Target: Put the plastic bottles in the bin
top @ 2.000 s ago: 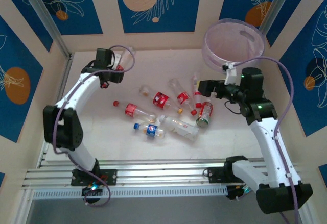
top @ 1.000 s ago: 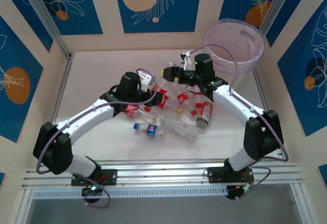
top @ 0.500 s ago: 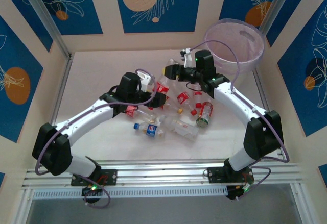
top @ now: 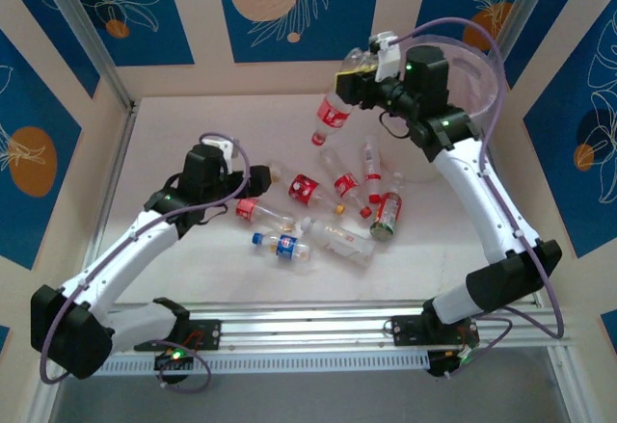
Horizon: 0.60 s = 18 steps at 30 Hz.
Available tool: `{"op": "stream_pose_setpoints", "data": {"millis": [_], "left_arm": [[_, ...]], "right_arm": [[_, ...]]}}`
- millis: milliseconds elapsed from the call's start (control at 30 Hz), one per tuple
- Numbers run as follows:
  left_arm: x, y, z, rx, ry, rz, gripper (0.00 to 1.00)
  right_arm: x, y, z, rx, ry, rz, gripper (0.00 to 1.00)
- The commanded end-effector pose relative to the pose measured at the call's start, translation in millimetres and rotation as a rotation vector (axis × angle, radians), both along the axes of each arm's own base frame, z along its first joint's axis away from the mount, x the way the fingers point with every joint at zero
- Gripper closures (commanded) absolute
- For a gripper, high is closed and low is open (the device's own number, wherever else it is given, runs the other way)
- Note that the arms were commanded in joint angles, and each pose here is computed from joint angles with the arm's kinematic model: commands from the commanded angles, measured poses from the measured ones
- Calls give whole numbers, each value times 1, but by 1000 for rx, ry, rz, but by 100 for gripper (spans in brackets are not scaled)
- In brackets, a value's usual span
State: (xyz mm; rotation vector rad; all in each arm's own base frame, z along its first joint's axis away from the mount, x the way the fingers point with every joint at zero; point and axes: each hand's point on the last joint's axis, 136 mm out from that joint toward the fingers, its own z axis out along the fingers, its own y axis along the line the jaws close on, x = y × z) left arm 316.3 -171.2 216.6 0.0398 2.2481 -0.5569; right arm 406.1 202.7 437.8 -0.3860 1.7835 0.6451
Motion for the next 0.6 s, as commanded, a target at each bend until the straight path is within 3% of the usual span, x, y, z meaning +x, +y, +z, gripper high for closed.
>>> {"op": "stream_pose_setpoints", "data": {"millis": [0, 200, 367, 567], "left_arm": [[-13, 18, -20, -3, 63, 67, 0], [-13, 28, -26, -42, 56, 126, 2], [-11, 31, -23, -28, 48, 140, 2], [-10, 37, -34, -21, 64, 172, 2]], "right_arm": [[-6, -40, 45, -67, -130, -104, 66], [0, -103, 90, -35, -248, -284, 100], [10, -160, 100, -5, -292, -453, 100], [35, -206, 77, -97, -250, -612, 100]]}}
